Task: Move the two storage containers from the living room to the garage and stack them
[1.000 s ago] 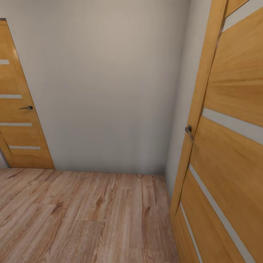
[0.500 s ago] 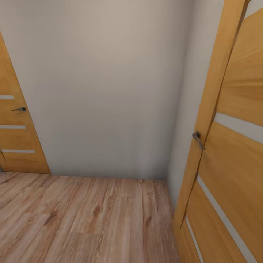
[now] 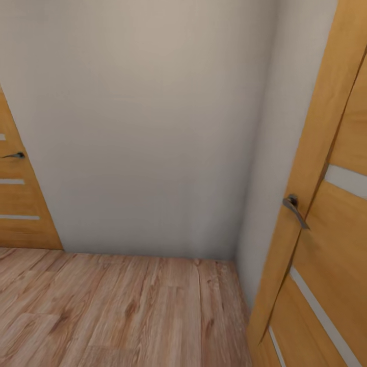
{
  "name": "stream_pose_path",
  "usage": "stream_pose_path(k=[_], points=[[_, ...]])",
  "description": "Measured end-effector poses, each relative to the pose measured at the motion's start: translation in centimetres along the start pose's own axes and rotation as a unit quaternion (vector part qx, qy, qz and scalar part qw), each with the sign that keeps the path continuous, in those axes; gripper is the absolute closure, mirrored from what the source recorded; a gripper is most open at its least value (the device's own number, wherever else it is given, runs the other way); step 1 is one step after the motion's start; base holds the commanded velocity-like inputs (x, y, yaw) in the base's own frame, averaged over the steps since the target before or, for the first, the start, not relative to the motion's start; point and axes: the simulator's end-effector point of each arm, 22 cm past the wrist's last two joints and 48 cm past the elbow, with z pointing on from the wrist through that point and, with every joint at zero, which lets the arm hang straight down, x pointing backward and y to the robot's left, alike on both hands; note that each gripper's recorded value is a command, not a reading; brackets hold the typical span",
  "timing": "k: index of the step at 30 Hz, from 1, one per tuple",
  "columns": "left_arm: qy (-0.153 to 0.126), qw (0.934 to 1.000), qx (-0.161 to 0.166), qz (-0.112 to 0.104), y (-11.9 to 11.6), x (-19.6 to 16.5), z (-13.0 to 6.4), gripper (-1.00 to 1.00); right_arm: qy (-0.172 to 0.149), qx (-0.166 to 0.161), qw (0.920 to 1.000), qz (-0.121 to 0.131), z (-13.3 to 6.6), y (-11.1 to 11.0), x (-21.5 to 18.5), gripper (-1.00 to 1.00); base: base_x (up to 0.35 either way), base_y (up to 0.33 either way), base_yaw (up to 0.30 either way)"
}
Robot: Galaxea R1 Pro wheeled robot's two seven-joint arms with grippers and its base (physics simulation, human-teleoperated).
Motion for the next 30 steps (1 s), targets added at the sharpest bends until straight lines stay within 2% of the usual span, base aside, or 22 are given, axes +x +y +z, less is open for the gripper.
stream_pose_path(k=[30], points=[[0.000,1.0000,0.000,0.000,0.00,0.00,0.00,-1.00,0.000,-0.003,1.0000,-0.001,0.01,0.14,-0.04,-1.00,0.321,0.001,0.000]])
